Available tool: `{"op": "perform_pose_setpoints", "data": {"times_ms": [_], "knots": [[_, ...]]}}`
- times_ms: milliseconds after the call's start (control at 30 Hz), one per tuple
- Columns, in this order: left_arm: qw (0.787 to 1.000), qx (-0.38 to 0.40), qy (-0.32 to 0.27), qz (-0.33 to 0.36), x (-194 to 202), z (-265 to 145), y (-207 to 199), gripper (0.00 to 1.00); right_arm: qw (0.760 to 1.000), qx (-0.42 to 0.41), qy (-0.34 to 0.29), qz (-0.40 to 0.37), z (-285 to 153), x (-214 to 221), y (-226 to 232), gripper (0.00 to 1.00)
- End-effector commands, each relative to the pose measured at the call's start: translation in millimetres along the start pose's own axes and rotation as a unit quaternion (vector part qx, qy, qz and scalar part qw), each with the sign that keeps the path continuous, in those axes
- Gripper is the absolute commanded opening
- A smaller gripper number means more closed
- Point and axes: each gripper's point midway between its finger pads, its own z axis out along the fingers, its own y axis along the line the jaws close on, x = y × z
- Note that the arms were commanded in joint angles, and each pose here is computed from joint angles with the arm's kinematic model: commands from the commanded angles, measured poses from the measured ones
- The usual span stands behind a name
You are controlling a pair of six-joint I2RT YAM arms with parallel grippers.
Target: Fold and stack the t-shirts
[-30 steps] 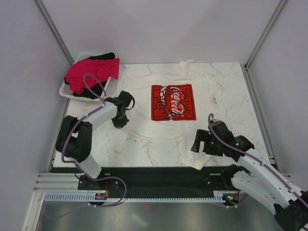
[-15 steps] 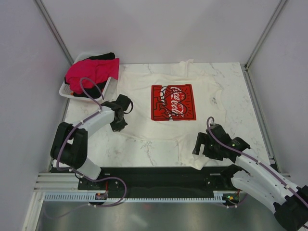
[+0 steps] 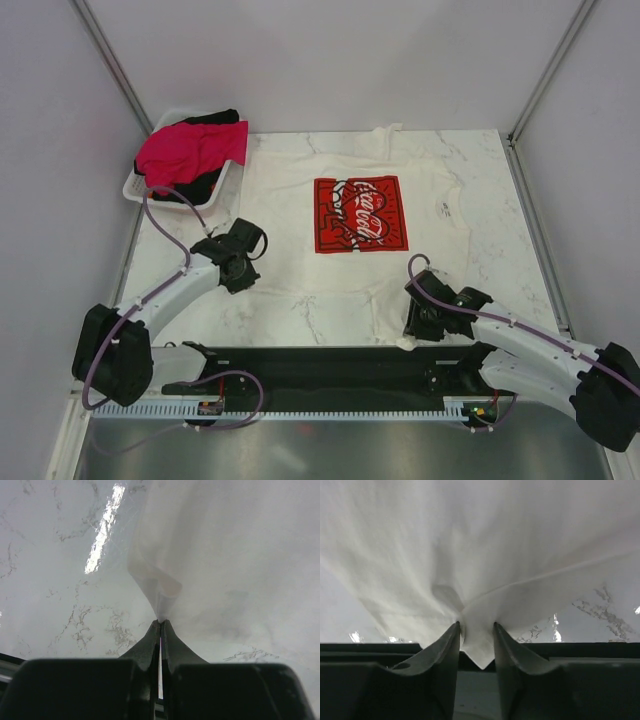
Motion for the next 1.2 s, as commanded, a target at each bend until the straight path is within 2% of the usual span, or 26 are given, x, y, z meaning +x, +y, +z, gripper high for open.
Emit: {"op": "perform_pose_setpoints", "data": {"times_ms": [0,33,67,100,300,500,667,800,1000,1167], "knots": [[0.999,0.026,-0.017,-0.020,-7,-8,-8,0.02,0.999,0.006,-0.027,0.024,7,-8,0,0.37],[0.999,0.029,-0.018,-0.020,-7,-9,-8,0.02,0.999,0.006,-0.027,0.025,7,-8,0,0.26],[0.999,0.035,-0.019,-0.020,-7,-11,-9,0.02,0.999,0.008,-0.026,0.025,7,-7,-1,0.06],[0.999,0.038,-0.019,-0.020,-7,-12,-8,0.02,0.999,0.004,-0.024,0.026,5,-7,2,0.00],[0.997,0.074,-0.032,-0.020,-11,-39,-8,0.02,0.999,-0.013,-0.038,0.028,-29,-15,9,0.00],[0.994,0.099,-0.044,-0.019,-13,-67,1,0.02,0.995,-0.031,-0.091,0.029,-85,-34,7,0.00],[0.994,0.102,-0.049,-0.008,-16,-80,6,0.02,0.991,-0.043,-0.126,0.033,-105,-51,15,0.00],[0.994,0.086,-0.064,0.011,-34,-84,-1,0.02,0.983,-0.009,-0.184,0.014,-122,-88,23,0.00],[0.996,0.041,-0.076,0.037,-69,-79,-8,0.02,0.959,0.056,-0.277,-0.026,-162,-171,56,0.00],[0.995,0.012,-0.082,0.051,-103,-72,-13,0.02,0.949,0.099,-0.297,-0.039,-160,-243,66,0.00]]}}
